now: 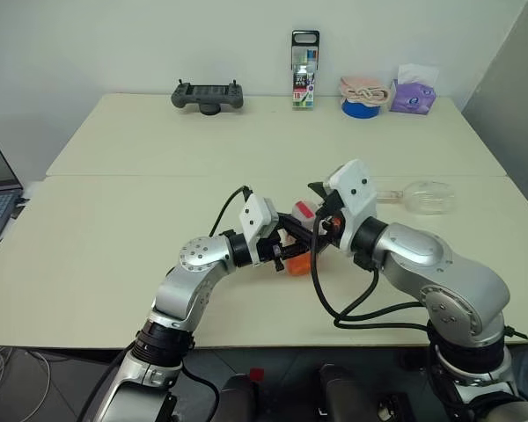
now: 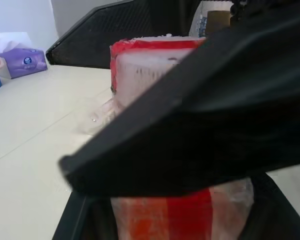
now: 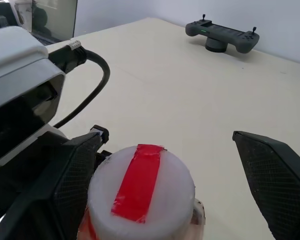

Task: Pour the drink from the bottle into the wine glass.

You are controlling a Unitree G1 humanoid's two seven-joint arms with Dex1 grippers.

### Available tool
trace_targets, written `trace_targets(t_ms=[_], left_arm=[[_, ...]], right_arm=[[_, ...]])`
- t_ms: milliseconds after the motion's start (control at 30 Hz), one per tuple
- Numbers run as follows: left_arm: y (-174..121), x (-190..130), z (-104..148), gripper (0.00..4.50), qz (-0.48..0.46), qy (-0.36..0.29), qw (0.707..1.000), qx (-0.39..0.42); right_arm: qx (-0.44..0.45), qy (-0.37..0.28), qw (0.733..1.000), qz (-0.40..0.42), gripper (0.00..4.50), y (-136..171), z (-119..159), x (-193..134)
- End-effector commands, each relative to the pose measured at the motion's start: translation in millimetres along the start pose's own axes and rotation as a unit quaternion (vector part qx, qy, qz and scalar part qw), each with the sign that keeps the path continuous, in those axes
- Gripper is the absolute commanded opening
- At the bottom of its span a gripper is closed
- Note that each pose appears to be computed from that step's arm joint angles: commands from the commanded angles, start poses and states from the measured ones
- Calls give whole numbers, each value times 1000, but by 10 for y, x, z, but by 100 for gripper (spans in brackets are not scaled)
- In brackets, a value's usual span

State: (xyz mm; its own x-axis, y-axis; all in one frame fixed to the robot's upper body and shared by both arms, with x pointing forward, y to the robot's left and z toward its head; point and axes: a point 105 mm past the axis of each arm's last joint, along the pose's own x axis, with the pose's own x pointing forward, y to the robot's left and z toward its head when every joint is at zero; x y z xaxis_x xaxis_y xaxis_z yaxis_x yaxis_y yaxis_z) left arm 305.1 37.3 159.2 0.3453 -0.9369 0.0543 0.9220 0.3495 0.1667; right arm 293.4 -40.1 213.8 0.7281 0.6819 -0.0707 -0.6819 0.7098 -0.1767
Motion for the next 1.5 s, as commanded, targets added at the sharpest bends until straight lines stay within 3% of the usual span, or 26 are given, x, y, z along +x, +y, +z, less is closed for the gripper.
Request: trace_targets(t_ms=[33,400,1033,1500], left_arm=[[-14,21,135,196,-5,-23,999,22],[-22,17,124,196,-4,-21,1000,20],[-2,-24,97,195,1,-15,1000,20],[-13,-35,95,195,5,-17,1000,18]], right_arm=[[-16,-33,999,-16,450,-52,174,-10],[-9,-22,999,-22,450,-130,136,-136],[-7,-15,998,56,450,116,46,-321],[30,-34,999,10,450,97,137,-177]])
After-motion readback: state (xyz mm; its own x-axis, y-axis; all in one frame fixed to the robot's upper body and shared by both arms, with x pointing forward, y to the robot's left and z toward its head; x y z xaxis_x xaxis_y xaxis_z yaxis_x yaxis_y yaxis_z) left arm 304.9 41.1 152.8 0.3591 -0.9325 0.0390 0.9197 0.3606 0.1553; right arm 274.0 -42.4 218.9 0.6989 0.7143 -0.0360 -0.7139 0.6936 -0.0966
